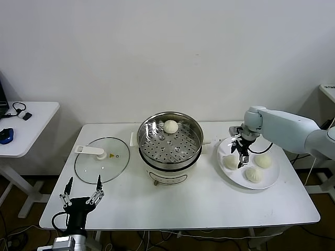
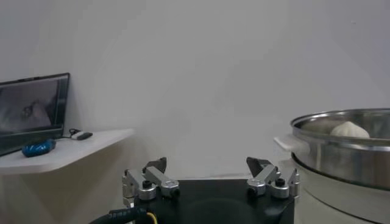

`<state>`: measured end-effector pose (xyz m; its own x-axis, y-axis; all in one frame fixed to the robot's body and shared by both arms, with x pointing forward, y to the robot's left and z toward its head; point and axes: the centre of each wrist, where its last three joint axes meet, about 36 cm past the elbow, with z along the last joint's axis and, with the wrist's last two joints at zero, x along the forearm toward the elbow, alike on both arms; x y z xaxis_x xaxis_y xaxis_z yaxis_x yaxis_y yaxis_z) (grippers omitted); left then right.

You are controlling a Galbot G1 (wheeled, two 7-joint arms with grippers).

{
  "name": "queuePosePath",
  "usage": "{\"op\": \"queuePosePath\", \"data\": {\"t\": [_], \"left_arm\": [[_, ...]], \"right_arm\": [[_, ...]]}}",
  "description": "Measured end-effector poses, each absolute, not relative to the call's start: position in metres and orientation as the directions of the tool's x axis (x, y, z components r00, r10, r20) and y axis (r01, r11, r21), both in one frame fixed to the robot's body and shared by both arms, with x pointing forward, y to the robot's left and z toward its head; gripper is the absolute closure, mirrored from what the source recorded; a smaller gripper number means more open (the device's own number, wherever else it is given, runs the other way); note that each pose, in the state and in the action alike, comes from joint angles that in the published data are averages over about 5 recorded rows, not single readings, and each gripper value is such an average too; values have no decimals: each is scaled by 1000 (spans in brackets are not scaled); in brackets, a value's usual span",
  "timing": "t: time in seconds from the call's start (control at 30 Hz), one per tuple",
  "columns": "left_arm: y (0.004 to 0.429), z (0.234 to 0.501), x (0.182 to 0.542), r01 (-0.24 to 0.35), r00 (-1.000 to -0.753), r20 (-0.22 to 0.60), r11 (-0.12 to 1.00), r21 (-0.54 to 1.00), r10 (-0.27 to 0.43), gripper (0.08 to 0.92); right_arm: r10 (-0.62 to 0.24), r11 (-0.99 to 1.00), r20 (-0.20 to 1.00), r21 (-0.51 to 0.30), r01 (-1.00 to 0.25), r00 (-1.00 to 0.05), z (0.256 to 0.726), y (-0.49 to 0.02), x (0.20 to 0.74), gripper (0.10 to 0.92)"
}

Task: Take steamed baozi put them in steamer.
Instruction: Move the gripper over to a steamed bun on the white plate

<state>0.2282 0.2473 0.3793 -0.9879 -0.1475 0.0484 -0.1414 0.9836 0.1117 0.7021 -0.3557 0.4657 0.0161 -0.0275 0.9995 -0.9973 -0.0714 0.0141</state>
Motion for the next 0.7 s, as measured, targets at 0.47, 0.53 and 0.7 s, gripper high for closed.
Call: {"op": "queuePosePath", "data": {"t": [0.47,0.53,0.7], "left_arm": [[248,380,229,-145,-988,44,983,111,-150,177],[248,380,229,-143,-988,44,984,110,-149,177],[247,380,229,-141,-988,45,984,107,-146,177]], "right_arm": [[-29,-73,1000,6,-997,8,461,-351,704,271],[-29,-75,1000,6,-997,9,461,-351,704,323],[-29,-76,1000,6,-997,8,462,-351,703,436]]}}
